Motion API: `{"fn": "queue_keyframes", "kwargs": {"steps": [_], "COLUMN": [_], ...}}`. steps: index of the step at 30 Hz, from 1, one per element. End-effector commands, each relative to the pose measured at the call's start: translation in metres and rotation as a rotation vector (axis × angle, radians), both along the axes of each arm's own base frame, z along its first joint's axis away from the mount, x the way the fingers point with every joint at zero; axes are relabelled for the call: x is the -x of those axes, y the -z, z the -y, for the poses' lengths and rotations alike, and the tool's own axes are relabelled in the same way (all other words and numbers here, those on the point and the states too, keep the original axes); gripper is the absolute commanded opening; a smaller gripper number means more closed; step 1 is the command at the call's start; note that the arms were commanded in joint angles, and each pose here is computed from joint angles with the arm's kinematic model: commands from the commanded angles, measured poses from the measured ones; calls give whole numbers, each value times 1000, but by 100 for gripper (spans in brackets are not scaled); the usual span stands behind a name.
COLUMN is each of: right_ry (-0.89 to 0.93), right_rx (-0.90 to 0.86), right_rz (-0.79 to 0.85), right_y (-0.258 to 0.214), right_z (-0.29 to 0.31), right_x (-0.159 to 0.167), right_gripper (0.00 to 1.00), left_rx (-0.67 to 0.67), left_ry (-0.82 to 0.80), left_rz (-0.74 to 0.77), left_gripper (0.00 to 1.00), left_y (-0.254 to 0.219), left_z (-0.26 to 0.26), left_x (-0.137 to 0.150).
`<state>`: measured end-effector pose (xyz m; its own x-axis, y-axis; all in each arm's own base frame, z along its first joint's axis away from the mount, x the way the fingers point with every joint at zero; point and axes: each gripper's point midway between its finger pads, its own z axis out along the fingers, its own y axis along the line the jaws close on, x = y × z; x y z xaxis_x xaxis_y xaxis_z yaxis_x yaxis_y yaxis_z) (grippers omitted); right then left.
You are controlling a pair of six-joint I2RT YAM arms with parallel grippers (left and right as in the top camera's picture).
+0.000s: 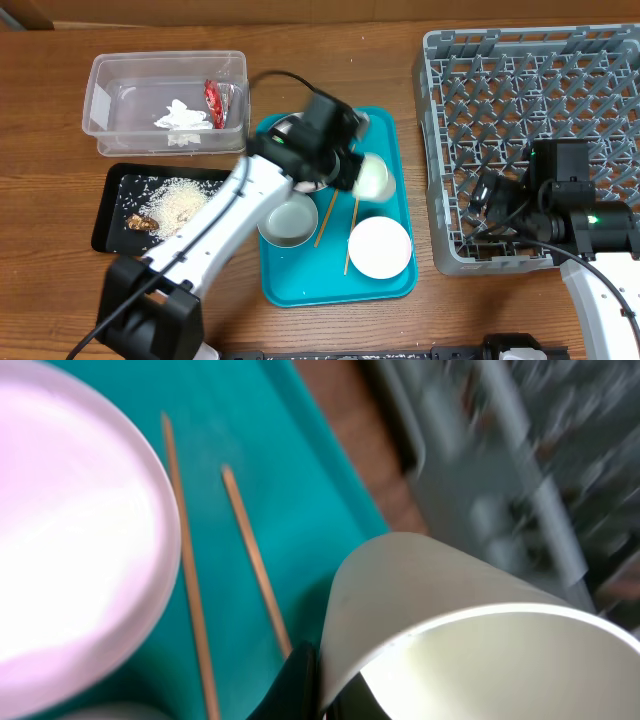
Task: Sort waste into correct bins and load items into the dishwasher
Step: 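Lift the white cup and hand it to the right gripper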
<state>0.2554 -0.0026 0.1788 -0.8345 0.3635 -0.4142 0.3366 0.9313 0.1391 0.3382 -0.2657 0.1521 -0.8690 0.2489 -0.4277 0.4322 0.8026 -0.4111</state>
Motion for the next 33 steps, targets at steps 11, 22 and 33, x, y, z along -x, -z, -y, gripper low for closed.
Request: {"fn": "queue_keyframes", "kwargs": {"steps": [11,22,33], "right_ry": [-757,-981,-1022], "right_rx": [-666,-808,-853], "right_rz": [491,611,584], "right_y": [-110,-145,-143], "right_z": [-145,-165,-175], "right_x": [-46,-32,-26], "right_gripper": [100,100,100], "left_rx": [898,877,860], "left_ry": [379,365,403], "left_rz": [-212,-202,-214], "left_gripper": [4,4,4], "left_y": [-139,-136,-134], "left_z": [1,5,25], "left_x": [5,4,17]}}
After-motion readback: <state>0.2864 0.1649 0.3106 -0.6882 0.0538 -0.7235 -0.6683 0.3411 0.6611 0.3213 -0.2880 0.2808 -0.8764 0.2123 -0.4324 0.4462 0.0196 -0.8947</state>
